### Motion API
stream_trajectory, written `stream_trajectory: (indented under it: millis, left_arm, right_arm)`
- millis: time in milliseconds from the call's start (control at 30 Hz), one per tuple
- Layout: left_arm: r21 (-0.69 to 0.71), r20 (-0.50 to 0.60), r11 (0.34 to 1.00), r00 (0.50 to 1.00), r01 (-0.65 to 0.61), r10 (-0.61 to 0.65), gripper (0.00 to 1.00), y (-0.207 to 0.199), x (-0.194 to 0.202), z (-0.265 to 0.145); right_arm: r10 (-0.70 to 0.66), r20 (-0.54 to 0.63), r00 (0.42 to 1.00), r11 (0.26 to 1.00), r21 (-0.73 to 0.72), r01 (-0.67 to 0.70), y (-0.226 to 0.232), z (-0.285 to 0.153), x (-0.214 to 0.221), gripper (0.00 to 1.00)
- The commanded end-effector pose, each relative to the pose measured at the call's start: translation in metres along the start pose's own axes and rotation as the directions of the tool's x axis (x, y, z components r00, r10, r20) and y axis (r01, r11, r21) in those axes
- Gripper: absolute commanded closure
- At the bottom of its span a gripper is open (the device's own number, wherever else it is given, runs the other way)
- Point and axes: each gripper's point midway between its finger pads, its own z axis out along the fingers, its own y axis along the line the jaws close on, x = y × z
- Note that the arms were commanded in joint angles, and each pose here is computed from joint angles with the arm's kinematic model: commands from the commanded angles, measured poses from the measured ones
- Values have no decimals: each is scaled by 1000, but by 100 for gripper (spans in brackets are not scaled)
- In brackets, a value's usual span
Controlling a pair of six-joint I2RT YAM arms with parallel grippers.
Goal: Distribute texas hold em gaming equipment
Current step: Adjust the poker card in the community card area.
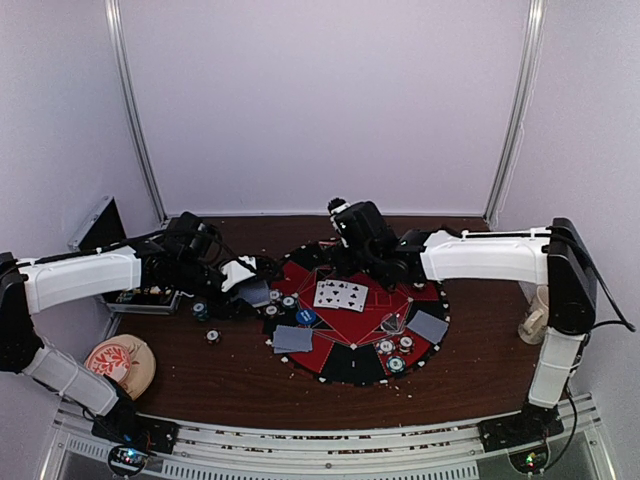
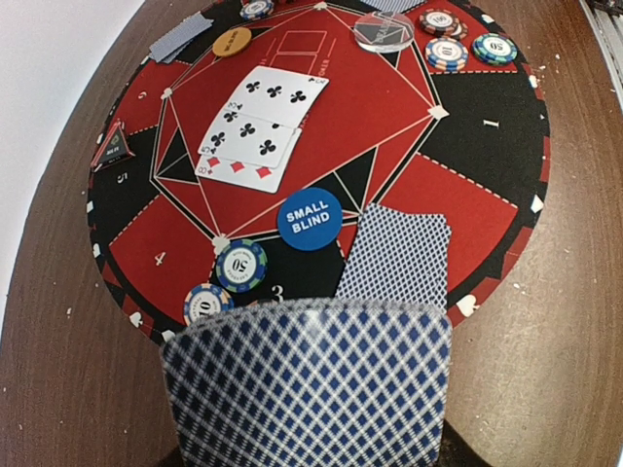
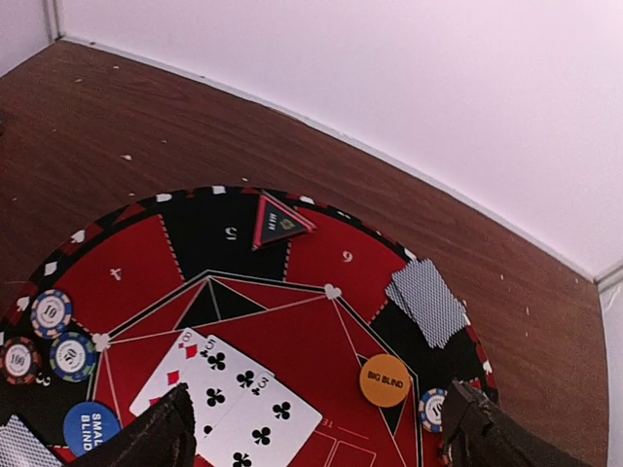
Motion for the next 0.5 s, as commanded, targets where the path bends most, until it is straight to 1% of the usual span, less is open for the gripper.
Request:
stream_trajectory:
  millis: [0, 133, 233, 467]
  left_arm:
    - [-28, 49, 1000, 999, -9, 11, 46, 7, -11, -6]
    - [-26, 51, 1000, 999, -9, 10, 46, 7, -12, -7]
    - [-24, 52, 1000, 999, -7, 8, 46, 7, -12, -7]
    - [-23, 55, 1000, 998, -8, 9, 46, 6, -13, -8]
  right_arm:
    - [107, -184, 977, 987, 138, -82, -28, 7, 60, 11]
    - [140, -250, 958, 976, 199, -90, -44, 18, 92, 11]
    - [157, -279, 947, 968, 231, -92, -53, 26, 109, 11]
    - [133, -354, 926, 956, 293, -25, -66, 45, 142, 10]
